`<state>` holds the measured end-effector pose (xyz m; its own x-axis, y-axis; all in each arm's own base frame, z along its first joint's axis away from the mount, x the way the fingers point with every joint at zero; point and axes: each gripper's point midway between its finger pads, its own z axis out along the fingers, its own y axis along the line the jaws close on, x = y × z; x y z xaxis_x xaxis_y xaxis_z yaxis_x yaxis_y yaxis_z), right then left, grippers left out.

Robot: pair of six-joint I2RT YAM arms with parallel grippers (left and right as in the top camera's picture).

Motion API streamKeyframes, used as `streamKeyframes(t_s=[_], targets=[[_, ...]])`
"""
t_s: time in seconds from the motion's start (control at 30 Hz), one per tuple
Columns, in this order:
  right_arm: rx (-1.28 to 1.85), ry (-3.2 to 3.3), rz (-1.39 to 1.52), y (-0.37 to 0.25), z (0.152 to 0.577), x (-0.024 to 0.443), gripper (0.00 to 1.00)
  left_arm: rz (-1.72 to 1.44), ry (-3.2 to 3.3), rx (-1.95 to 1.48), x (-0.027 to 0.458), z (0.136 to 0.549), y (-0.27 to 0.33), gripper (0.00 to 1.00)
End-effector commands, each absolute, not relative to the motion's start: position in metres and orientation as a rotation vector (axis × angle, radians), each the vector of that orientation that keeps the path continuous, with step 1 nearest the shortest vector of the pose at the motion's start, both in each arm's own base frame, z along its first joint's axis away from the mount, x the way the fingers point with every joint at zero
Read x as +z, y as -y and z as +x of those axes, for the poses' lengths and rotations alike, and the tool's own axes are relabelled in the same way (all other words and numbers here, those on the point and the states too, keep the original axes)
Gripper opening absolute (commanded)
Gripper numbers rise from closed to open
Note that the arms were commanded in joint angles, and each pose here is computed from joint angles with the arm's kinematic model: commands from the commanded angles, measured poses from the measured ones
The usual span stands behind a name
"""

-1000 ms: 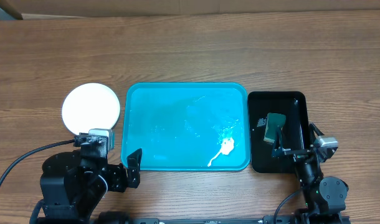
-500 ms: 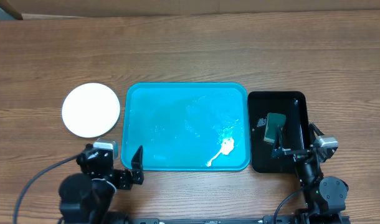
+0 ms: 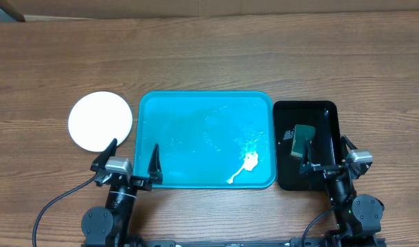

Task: Clean dirty plates on tray and stack at the side

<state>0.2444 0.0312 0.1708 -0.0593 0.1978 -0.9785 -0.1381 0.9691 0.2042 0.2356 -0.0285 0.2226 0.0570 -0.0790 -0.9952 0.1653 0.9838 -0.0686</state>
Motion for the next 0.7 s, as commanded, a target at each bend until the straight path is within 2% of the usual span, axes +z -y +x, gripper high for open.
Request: streamKeyframes(t_s=[0.0, 0.23, 0.47, 0.67], targets=[[0.273, -1.598, 0.042, -0.031, 0.244, 0.17, 1.0, 0.04, -1.446, -0.173, 0.219, 0.24, 0.024, 1.0], [0.273, -1.598, 0.042, -0.031, 0.244, 0.17, 1.0, 0.077, -1.407, -0.121, 0.215, 0.242, 0.023, 1.0], [0.273, -1.598, 0.042, -0.031, 0.244, 0.17, 1.0, 0.06, -1.639, -0.103, 0.158, 0.245, 0.019, 1.0], [0.273, -1.598, 0.042, -0.031, 0.244, 0.17, 1.0, 0.059, -1.64, -0.103, 0.158, 0.245, 0.019, 1.0]])
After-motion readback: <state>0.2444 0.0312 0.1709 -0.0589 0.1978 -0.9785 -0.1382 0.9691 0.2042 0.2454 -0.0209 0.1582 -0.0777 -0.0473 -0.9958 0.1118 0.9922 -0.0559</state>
